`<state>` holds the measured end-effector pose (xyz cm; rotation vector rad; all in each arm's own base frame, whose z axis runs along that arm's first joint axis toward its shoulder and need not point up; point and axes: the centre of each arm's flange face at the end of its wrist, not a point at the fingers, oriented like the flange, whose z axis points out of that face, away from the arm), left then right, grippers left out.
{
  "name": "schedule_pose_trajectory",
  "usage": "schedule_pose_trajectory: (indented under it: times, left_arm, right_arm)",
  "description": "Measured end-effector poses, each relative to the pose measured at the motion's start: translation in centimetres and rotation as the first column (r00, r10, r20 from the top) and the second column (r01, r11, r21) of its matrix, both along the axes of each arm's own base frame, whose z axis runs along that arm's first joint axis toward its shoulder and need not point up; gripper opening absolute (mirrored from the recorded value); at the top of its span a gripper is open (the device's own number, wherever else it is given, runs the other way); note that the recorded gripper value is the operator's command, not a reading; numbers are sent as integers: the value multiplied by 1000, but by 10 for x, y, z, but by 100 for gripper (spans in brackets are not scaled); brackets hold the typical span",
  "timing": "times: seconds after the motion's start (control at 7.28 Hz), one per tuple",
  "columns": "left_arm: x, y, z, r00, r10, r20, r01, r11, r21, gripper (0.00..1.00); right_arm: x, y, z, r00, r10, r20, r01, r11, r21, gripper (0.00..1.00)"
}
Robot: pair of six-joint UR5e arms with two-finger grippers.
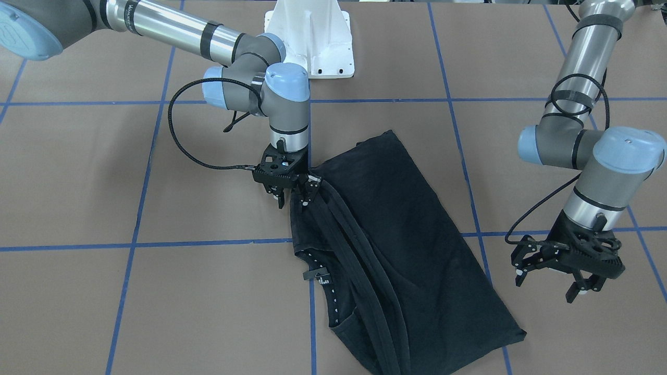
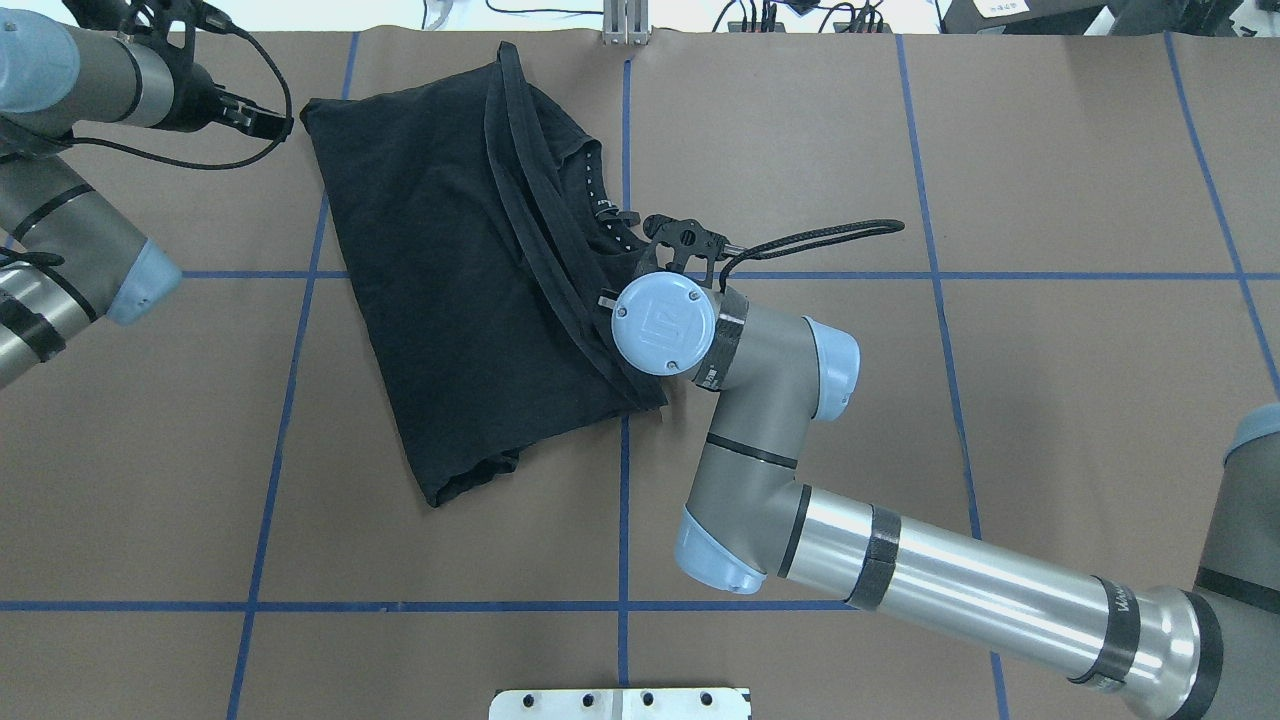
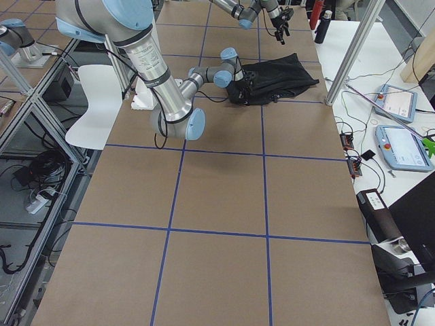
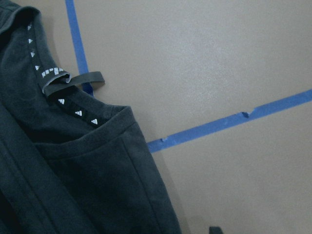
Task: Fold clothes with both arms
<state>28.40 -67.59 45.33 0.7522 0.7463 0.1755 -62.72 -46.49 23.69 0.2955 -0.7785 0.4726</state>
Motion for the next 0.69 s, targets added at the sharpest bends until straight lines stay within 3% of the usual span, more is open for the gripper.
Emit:
schedule_pose_trajectory:
  times: [0.69]
  left_arm:
    - [0, 0, 1, 1000, 1, 2, -1, 1000, -1, 100]
  right_arm:
    - [-10, 2, -5, 1000, -11, -8, 11, 1000, 6, 42]
